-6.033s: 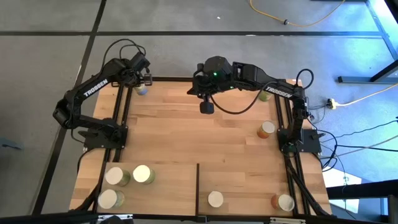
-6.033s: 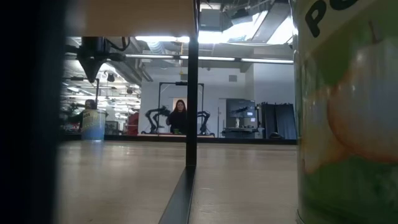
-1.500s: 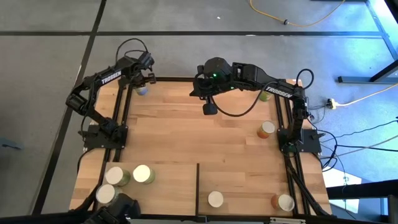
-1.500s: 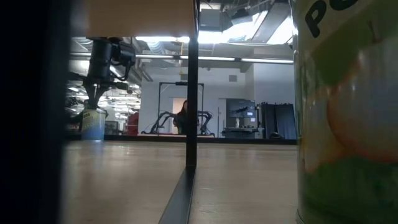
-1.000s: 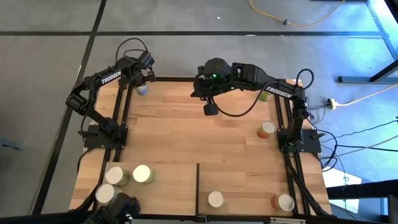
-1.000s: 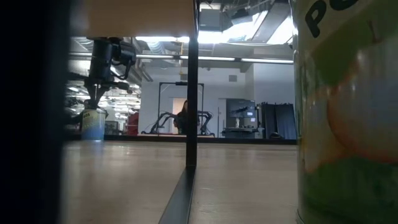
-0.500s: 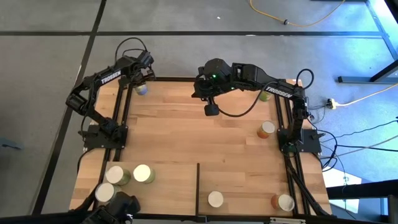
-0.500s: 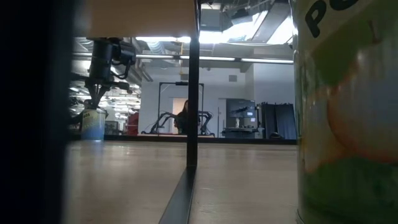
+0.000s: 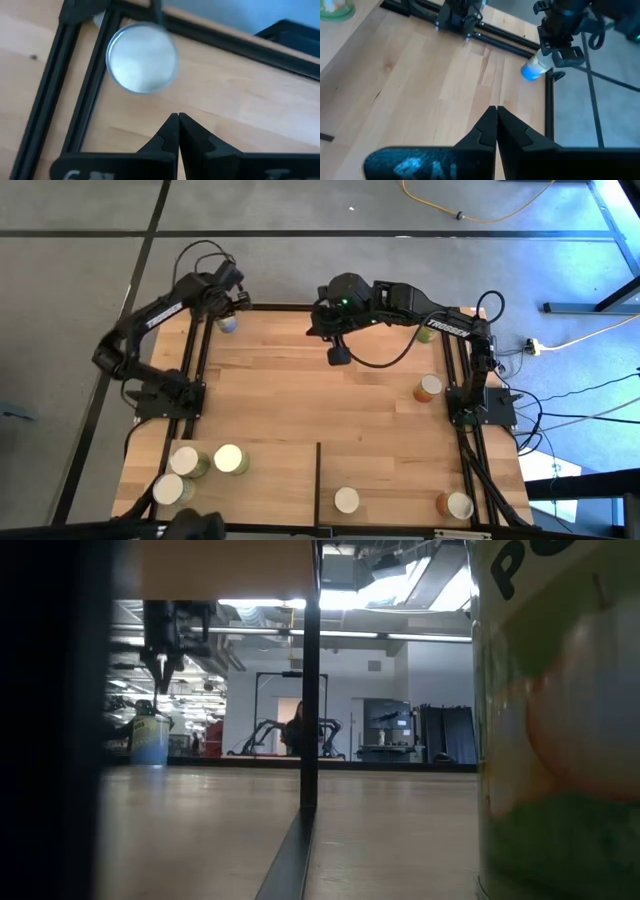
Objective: Pick and place cans onto a shelf
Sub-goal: Put the canned peas on the shelf
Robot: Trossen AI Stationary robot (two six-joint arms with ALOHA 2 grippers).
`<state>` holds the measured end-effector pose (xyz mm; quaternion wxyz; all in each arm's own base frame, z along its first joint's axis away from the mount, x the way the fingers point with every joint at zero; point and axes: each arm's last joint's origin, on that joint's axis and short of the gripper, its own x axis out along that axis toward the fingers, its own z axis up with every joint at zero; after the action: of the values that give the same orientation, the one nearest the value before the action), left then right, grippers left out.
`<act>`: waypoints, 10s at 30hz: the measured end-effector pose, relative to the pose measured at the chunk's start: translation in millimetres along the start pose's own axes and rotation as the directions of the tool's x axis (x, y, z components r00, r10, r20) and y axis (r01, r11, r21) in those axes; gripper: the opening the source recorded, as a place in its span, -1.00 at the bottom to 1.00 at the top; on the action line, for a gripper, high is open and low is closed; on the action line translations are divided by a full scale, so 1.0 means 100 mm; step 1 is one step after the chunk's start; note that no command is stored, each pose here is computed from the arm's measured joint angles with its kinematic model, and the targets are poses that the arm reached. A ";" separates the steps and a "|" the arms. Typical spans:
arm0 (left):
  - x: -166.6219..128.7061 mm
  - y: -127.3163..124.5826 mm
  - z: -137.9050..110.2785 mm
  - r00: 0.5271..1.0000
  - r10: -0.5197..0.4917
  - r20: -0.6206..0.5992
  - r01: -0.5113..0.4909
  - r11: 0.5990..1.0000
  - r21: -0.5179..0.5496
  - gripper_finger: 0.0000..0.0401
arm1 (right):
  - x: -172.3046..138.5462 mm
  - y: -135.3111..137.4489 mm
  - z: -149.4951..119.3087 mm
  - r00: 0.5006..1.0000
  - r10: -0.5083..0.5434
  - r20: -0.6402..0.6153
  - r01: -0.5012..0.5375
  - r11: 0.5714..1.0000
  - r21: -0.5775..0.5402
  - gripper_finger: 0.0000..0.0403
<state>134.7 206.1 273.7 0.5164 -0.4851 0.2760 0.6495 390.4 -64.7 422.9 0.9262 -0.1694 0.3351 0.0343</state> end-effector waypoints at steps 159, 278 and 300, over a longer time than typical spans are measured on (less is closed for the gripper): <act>0.40 -0.06 0.24 0.984 0.180 0.005 -0.180 0.983 0.043 -1.00 | 0.53 -0.25 -0.09 0.994 0.048 0.096 -0.050 0.998 0.026 -0.95; 0.60 -0.16 0.61 0.939 0.223 -0.262 -0.176 0.966 0.190 -1.00 | 1.36 -0.63 -0.38 0.929 0.195 0.314 -0.287 0.916 0.281 -0.95; 0.65 -0.15 0.61 0.928 0.214 -0.306 -0.193 0.976 0.097 -1.00 | 1.35 -0.61 -0.36 0.892 0.283 0.354 -0.374 0.900 0.224 -0.95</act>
<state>128.1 289.3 239.4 0.4111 -0.5341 0.4249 0.6043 483.4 -140.7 329.0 0.9624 0.0335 0.2096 0.1696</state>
